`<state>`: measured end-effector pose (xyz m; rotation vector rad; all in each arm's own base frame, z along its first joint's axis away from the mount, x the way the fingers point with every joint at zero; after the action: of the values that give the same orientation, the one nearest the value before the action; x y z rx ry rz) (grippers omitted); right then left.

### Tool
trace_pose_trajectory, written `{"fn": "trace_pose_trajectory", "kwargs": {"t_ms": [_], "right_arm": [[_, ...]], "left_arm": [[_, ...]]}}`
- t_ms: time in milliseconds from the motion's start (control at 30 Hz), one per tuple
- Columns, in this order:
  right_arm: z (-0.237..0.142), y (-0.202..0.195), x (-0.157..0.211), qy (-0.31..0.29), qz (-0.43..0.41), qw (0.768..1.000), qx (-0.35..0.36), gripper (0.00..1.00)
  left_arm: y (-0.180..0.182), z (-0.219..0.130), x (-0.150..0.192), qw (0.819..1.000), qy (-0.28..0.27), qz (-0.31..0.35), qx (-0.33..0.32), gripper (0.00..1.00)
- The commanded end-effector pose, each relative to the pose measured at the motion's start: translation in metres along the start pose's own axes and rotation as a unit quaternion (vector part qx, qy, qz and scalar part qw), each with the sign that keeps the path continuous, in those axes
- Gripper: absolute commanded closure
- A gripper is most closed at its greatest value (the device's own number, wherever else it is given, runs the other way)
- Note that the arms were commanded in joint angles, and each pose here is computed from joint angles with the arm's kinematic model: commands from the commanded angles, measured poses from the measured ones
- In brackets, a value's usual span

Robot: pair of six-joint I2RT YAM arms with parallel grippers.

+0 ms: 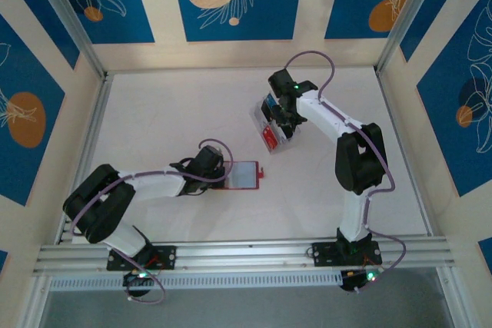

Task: Put the credit cards into the card holder
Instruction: Pick up the credit card from the storage box.

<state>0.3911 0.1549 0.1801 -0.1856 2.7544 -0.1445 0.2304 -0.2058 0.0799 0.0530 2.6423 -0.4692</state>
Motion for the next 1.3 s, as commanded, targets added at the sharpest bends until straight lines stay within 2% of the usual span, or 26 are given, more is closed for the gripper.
{"fn": "trace_pose_trajectory", "kwargs": {"t_ms": [0,800,1100,1267], "right_arm": [[0.000,0.003,0.000,0.007,-0.008,1.000,-0.001,0.69],[0.007,0.014,0.004,0.022,-0.029,0.999,-0.002,0.78],[-0.002,0.014,0.000,0.011,-0.029,1.000,0.006,0.90],[-0.027,0.015,-0.005,-0.016,-0.031,0.999,0.009,0.98]], "left_arm": [[0.019,0.006,0.029,0.997,0.068,-0.007,-0.026,0.92],[0.019,0.003,0.029,0.998,0.064,-0.008,-0.026,0.93],[0.018,0.001,0.027,0.998,0.064,-0.006,-0.024,0.93],[0.012,-0.003,0.024,0.998,0.061,-0.002,-0.004,0.93]]}}
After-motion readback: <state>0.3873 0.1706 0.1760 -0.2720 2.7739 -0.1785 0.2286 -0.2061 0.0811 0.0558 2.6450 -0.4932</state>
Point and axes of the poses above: each hand's point on the last joint's axis, 136 mm out from that joint toward the fingers, its own z axis out along the fingers, its own y axis along the line the jaws close on, x = y × z, the point moved 7 cm from there along -z, back along the fingers, and after that the axes turned 2 degrees about -z, right-handed, at the moved point
